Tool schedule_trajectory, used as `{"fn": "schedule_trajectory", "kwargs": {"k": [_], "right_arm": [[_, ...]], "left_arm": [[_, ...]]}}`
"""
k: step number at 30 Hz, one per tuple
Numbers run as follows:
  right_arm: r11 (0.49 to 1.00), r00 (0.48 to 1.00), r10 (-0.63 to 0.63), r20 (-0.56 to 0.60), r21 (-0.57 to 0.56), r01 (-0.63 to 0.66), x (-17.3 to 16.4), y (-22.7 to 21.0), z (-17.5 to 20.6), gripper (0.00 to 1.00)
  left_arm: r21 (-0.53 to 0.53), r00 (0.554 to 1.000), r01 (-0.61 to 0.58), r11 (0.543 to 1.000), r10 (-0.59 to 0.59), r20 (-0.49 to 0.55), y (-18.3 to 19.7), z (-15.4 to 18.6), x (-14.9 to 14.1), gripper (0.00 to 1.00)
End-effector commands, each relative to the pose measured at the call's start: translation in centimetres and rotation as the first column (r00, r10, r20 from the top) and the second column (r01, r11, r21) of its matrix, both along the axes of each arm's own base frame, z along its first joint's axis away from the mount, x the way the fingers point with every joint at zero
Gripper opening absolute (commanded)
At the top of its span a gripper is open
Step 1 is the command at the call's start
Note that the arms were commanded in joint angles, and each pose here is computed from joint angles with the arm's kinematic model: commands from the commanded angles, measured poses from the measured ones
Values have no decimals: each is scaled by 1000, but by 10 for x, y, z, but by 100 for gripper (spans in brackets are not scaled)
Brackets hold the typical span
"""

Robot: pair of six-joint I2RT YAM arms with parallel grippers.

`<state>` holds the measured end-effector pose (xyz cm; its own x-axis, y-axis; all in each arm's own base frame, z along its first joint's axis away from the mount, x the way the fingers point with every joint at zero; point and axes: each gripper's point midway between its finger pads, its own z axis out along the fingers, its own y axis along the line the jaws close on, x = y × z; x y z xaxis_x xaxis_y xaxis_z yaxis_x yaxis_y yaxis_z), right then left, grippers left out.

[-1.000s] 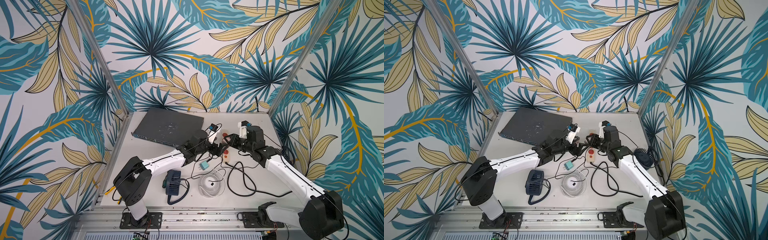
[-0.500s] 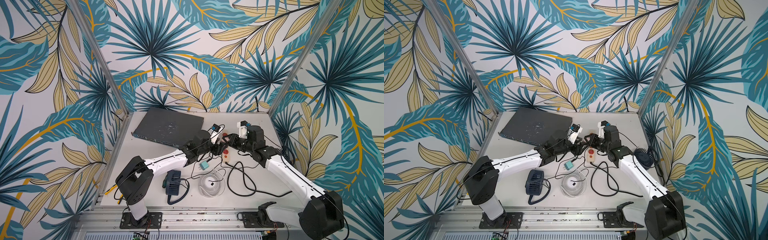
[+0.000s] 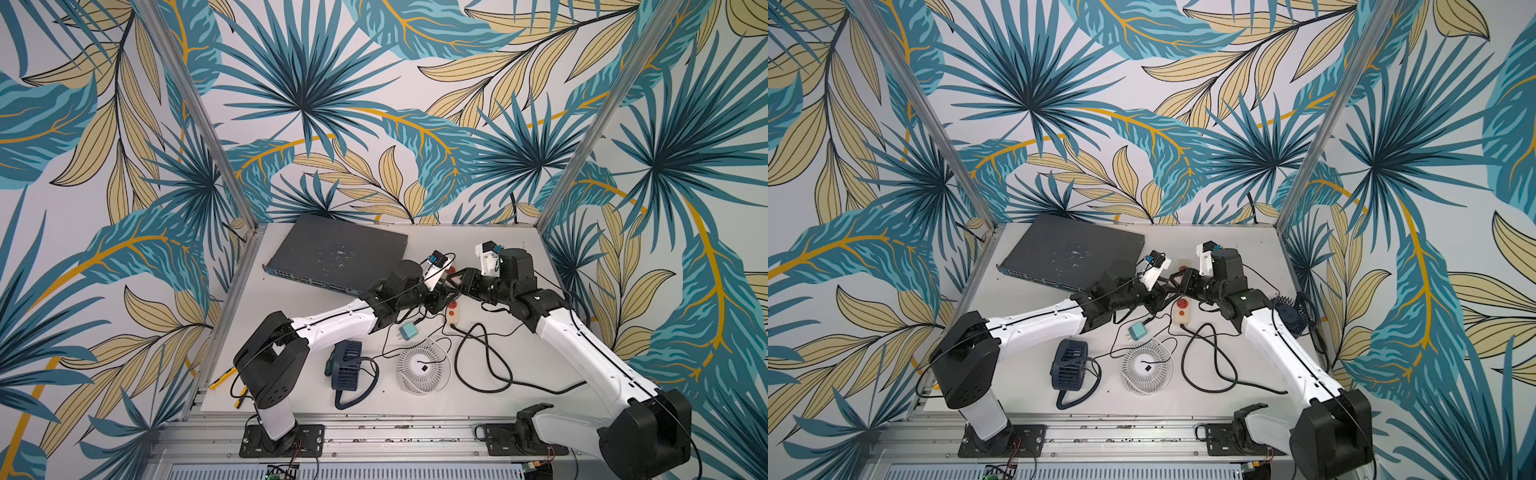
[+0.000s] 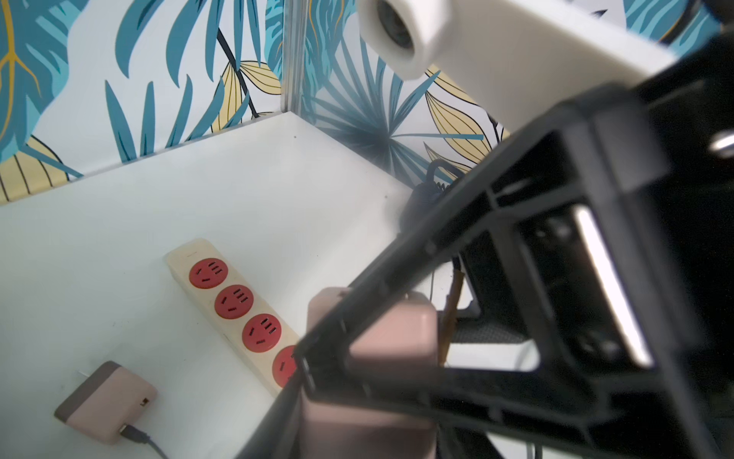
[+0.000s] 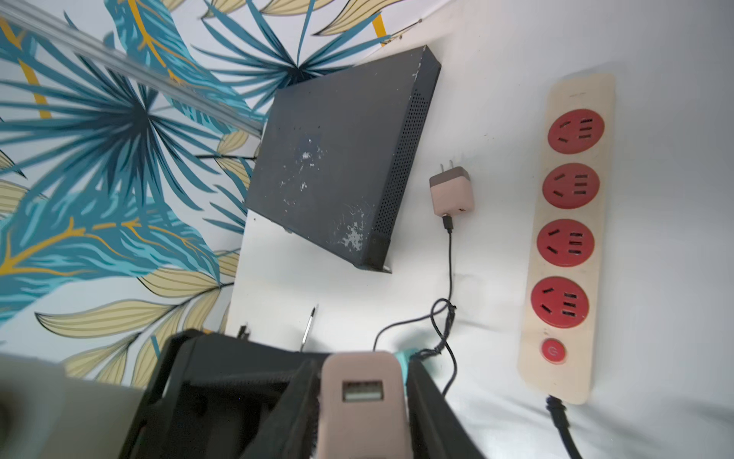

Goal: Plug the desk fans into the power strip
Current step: Insert the plug into the socket.

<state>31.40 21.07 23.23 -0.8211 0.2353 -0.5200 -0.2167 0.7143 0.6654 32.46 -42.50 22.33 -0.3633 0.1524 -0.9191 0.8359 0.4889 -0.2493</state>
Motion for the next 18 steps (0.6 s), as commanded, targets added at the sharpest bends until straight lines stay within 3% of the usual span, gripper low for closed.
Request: {"fn": "schedule_trajectory", "kwargs": {"k": [1,4,7,10,15,18], "right_arm": [[991,987,123,-103,-48,-128,-29,-3,-6,66],[975,957,200,-208,-58,-217,-48,-8,-14,80],[957,925,274,-263,-23,-290,-65,-4,-15,81],[940,899,332,-285,23,-340,-73,2,-12,77],[922,877,376,-298,26,-386,-78,4,-12,59],[917,876,391,-283,41,-397,-77,6,-5,57]], "left_arm": [[81,983,87,993,-99,152,2,1,-14,17],[147,959,135,980,-166,229,4,0,-26,16],[160,933,180,971,-220,285,5,5,-39,17],[166,909,216,962,-260,325,5,10,-49,19],[147,894,251,957,-287,344,8,14,-59,21],[148,885,264,953,-300,356,9,14,-64,22]]}}
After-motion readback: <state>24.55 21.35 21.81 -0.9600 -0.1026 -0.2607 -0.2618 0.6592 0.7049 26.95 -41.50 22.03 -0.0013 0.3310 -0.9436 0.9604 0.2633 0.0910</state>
